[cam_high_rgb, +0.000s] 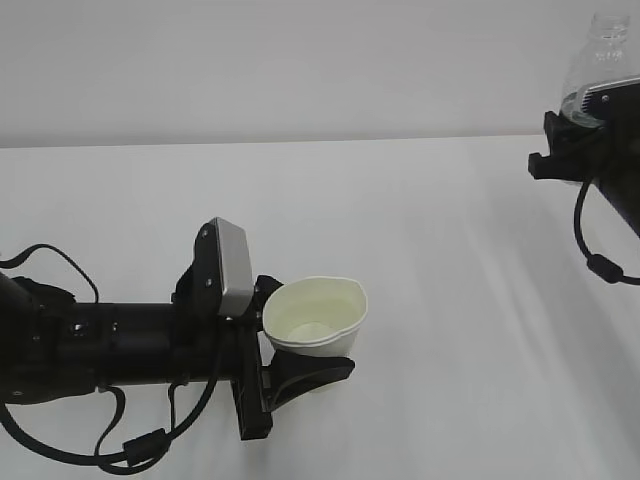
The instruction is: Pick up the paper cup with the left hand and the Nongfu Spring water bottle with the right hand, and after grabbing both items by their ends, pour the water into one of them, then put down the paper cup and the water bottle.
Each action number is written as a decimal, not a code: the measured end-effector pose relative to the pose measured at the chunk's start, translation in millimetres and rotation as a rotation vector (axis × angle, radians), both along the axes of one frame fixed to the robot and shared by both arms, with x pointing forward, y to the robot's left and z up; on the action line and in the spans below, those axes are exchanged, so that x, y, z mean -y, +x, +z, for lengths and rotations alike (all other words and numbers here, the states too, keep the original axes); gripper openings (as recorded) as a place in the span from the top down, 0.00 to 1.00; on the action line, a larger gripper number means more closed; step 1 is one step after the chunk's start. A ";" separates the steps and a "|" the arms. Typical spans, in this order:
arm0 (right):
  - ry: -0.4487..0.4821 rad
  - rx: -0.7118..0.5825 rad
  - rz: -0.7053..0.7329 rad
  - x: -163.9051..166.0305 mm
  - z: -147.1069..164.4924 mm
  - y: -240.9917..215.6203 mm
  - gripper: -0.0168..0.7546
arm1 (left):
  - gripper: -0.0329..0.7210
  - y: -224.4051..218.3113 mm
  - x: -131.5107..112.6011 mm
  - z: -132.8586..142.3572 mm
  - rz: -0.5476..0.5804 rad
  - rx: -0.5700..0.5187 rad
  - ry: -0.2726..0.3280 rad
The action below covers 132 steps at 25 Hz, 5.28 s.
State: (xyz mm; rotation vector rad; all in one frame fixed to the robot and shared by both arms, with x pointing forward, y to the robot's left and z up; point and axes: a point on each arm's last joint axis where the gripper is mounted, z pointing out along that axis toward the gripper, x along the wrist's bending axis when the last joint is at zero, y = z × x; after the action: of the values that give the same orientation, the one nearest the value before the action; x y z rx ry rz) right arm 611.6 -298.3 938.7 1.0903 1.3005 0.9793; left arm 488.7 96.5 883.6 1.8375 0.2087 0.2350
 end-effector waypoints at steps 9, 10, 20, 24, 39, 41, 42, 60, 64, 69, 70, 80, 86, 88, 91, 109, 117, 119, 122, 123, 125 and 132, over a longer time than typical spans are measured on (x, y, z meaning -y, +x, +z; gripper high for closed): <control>0.085 0.002 0.053 -0.3 -0.1 0.1 0.37 | 0.36 0.0 0.0 0.0 0.000 0.000 0.000; 0.107 -0.001 0.071 -2.0 -0.3 0.1 0.37 | 0.36 0.0 0.0 0.0 0.000 0.000 0.000; 0.148 -0.054 0.154 -10.0 -9.4 -0.1 0.37 | 0.36 0.0 0.0 0.0 0.000 0.000 0.000; 0.151 -0.114 0.156 -10.5 -32.4 1.1 0.37 | 0.36 0.0 0.0 0.0 0.000 0.000 0.000; 0.166 -0.154 0.175 -12.7 -86.0 0.5 0.37 | 0.36 0.0 0.0 0.0 0.000 0.000 0.000; 0.164 -0.158 0.175 -12.7 -87.4 0.3 0.37 | 0.36 0.0 0.0 0.0 0.000 0.000 0.000; 0.164 -0.158 0.175 -12.7 -87.4 0.3 0.37 | 0.36 0.0 0.0 0.0 0.000 0.000 0.000; 0.132 -0.098 0.184 -12.9 -77.3 14.8 0.37 | 0.36 1.8 -0.4 0.5 0.023 -0.004 -0.007; 0.129 -0.088 0.185 -12.9 -75.4 17.2 0.37 | 0.36 3.1 -0.8 0.8 0.039 -0.006 -0.011; 0.129 -0.085 0.186 -12.9 -75.0 17.6 0.37 | 0.36 6.1 -1.7 1.5 0.077 -0.012 -0.022; 0.129 -0.085 0.186 -12.9 -75.0 17.6 0.37 | 0.36 7.1 -2.0 1.7 0.089 -0.014 -0.026; 0.129 -0.085 0.186 -12.9 -75.0 17.6 0.37 | 0.36 20.7 -8.0 5.0 0.268 -0.042 -0.081; 0.129 -0.085 0.186 -12.9 -75.0 17.6 0.37 | 0.36 25.7 -11.0 6.0 0.339 -0.053 -0.102; 0.129 -0.085 0.186 -12.9 -75.0 17.6 0.37 | 0.36 27.9 -12.5 6.4 0.367 -0.049 -0.106; 0.129 -0.085 0.186 -12.9 -75.0 17.6 0.37 | 0.36 30.4 -14.3 6.9 0.397 -0.026 -0.103; 0.125 -0.086 0.196 -13.8 -75.0 17.4 0.37 | 0.36 43.7 -27.2 8.8 0.592 0.016 -0.112; 0.125 -0.086 0.198 -14.0 -75.0 17.4 0.37 | 0.36 56.7 -50.7 8.8 0.674 0.021 -0.112; 0.124 -0.086 0.198 -14.1 -75.0 17.4 0.37 | 0.36 60.1 -57.8 8.8 0.700 0.022 -0.113; 0.124 -0.086 0.200 -14.2 -75.0 17.4 0.37 | 0.36 64.1 -66.4 8.8 0.728 0.024 -0.113; 0.124 -0.086 0.200 -14.2 -75.0 17.4 0.37 | 0.36 65.5 -69.8 8.8 0.738 0.024 -0.112; 0.124 -0.086 0.200 -14.2 -75.0 17.4 0.37 | 0.36 67.7 -75.1 8.8 0.755 0.025 -0.112; 0.124 -0.086 0.200 -14.2 -75.0 17.4 0.37 | 0.36 74.9 -94.4 8.8 0.815 0.029 -0.112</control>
State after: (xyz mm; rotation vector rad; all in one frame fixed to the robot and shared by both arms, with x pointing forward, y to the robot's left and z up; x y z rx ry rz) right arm 628.9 -284.1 863.6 1.1222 1.4559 1.1854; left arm 563.5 191.0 892.4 1.5518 0.9303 0.7931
